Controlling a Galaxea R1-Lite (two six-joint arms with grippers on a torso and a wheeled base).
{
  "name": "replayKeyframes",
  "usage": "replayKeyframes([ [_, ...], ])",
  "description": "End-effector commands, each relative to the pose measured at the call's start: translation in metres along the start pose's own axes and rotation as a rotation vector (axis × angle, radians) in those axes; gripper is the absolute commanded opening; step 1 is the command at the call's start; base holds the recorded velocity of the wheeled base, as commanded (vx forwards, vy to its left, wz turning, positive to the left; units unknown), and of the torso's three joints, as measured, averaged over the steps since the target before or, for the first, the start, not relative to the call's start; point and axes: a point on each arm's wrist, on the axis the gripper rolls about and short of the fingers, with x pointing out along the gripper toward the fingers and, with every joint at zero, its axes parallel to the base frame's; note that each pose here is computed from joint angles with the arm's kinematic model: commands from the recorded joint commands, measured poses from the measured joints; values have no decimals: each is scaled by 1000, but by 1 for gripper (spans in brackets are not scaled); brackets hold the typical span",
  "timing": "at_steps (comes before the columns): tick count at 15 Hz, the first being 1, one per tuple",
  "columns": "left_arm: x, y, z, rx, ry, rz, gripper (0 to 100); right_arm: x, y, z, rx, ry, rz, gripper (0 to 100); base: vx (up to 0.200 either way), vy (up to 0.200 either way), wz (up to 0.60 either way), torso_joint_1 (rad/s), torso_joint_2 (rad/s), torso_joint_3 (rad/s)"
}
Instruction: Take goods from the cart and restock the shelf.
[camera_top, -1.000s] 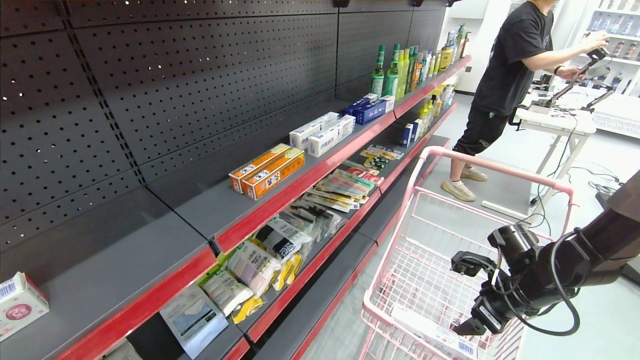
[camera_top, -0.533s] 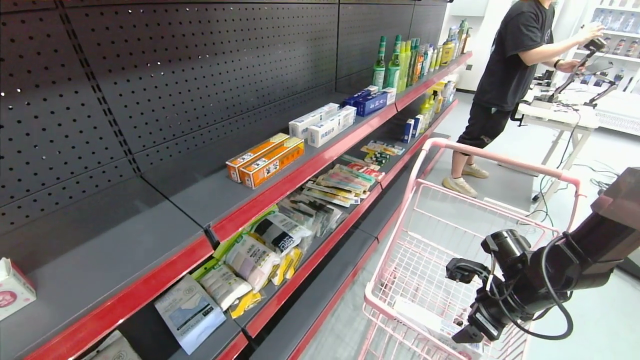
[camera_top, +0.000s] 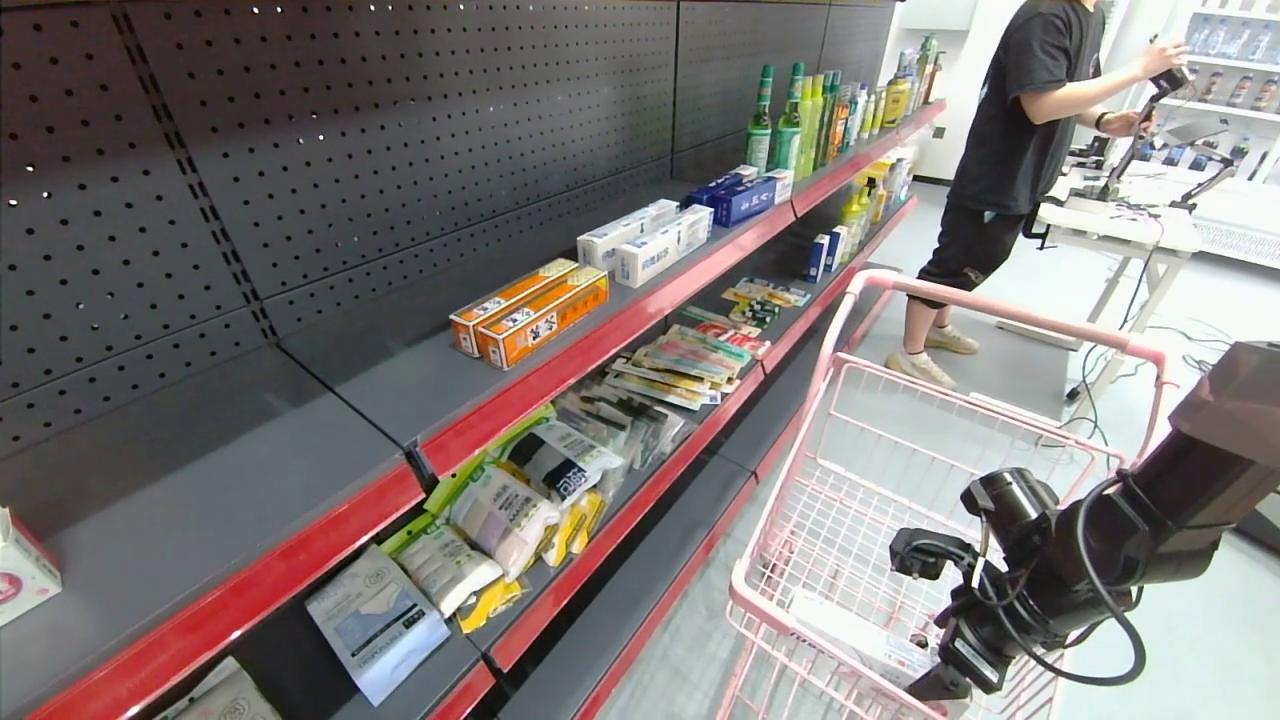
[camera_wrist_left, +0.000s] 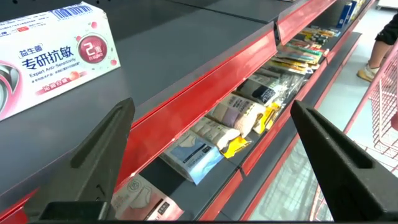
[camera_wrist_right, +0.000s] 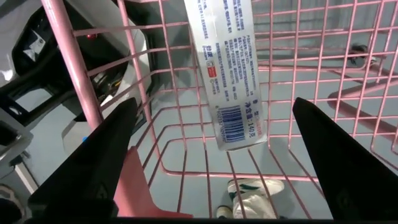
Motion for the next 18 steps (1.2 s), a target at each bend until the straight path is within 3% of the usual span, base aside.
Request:
replayKeyframes([
  [1,0,0,0,0,1,0,100,2,0,0,-1,2,2,100,0,0,0,0,0,0],
  [18,0,0,0,0,1,0,100,10,-2,-1,-57,17,17,100,0,0,0,0,0,0],
])
